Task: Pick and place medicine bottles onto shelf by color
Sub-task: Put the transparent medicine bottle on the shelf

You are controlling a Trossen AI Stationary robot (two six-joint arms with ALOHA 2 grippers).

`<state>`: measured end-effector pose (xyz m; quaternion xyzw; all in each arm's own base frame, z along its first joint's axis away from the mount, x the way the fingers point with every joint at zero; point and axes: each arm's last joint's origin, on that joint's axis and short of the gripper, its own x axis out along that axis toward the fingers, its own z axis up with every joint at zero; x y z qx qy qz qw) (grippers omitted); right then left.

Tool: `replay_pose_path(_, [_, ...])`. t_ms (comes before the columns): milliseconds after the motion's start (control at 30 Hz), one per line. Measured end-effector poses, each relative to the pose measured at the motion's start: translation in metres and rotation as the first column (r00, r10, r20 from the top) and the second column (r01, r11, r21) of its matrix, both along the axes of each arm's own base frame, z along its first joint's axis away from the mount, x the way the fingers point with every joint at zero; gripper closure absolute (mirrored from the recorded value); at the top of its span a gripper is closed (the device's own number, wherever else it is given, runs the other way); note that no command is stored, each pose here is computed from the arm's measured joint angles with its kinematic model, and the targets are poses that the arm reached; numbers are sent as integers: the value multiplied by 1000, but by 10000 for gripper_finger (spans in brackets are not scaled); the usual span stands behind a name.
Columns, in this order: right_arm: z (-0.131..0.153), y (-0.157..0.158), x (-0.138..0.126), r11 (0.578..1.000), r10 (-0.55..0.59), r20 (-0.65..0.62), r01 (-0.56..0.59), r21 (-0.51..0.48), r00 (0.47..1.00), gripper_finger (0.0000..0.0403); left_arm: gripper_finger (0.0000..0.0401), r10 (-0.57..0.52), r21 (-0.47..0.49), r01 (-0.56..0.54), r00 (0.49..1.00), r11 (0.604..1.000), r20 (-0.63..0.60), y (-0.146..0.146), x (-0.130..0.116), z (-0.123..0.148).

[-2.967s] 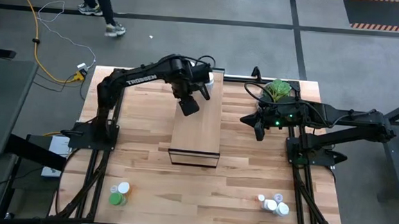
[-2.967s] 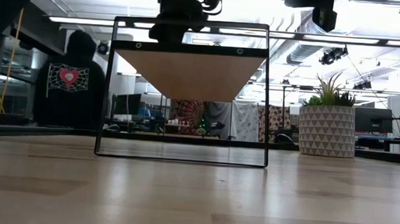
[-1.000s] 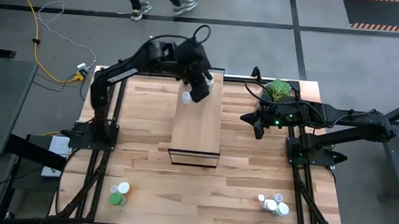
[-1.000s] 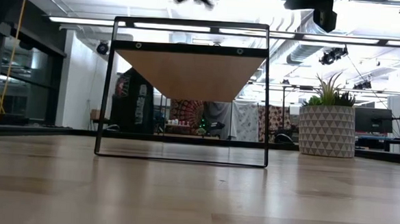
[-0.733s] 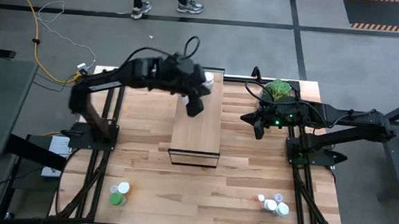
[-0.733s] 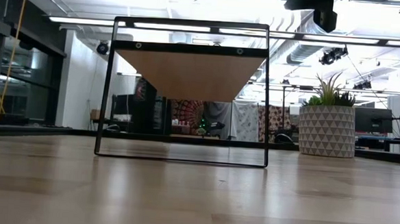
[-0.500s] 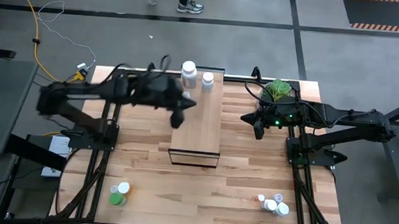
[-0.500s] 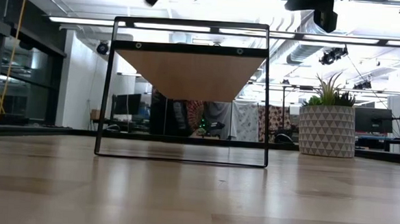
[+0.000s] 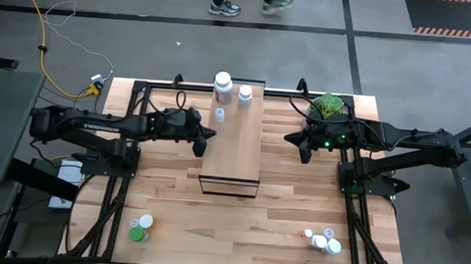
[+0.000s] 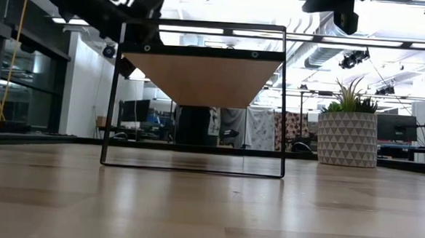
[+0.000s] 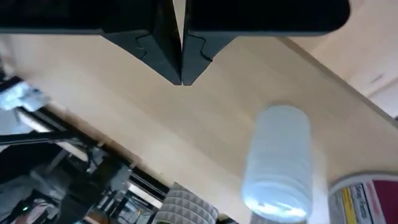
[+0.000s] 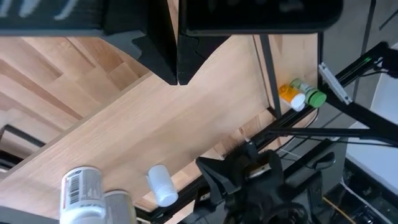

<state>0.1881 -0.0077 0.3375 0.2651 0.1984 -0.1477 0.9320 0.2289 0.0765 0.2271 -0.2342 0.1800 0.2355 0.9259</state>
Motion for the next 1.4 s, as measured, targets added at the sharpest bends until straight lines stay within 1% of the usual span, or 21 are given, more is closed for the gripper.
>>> replay_pose_path(67, [0, 0, 0, 1000, -8, 0, 8, -4, 1000, 402, 401, 3, 19, -3, 1000, 1000, -3, 6, 3, -3])
replay_pose_path(200, [0, -1, 0, 1000, -28, 2, 28, -1, 1000, 402, 401, -18, 57, 16, 999, 998, 31, 16, 9, -5])
replay_pose_path(400, [0, -1, 0, 999, -32, 4, 32, 4, 999, 402, 401, 28, 79, -28, 1000, 996, 0, 34, 8, -14])
replay_pose_path(533, [0, -1, 0, 999, -40, 5, 40, 9, 999, 402, 401, 39, 97, -40, 999, 994, 10, 44, 7, -15])
replay_pose_path(633, [0, -1, 0, 999, -50, 7, 50, 21, 999, 402, 401, 43, 91, -45, 999, 995, 19, 50, 5, -16])
replay_pose_path(700, [0, -1, 0, 999, -50, 7, 50, 21, 999, 402, 401, 36, 71, -38, 999, 997, 28, 53, 4, -16])
replay_pose_path(767, [0, -1, 0, 999, -50, 7, 50, 21, 999, 402, 401, -5, 38, 3, 999, 999, 52, 52, 3, -14])
replay_pose_path(867, [0, -1, 0, 999, -49, 7, 49, 22, 999, 402, 401, -90, -7, 91, 991, 996, 94, 47, -1, -6])
replay_pose_path(967, [0, -1, 0, 999, -41, 7, 41, 25, 999, 402, 401, -141, -10, 144, 982, 990, 126, 38, -10, 8])
replay_pose_path(1100, [0, 0, 0, 999, -32, 7, 32, 30, 999, 402, 401, -161, 9, 162, 964, 987, 211, 21, -26, 34])
replay_pose_path(1200, [0, 0, 0, 999, -17, 6, 17, 38, 1000, 402, 401, -183, 53, 175, 931, 983, 314, 4, -39, 57])
replay_pose_path(1400, [0, 0, 0, 999, -8, 7, 8, 42, 1000, 402, 401, -160, 115, 122, 882, 986, 442, -26, -60, 83])
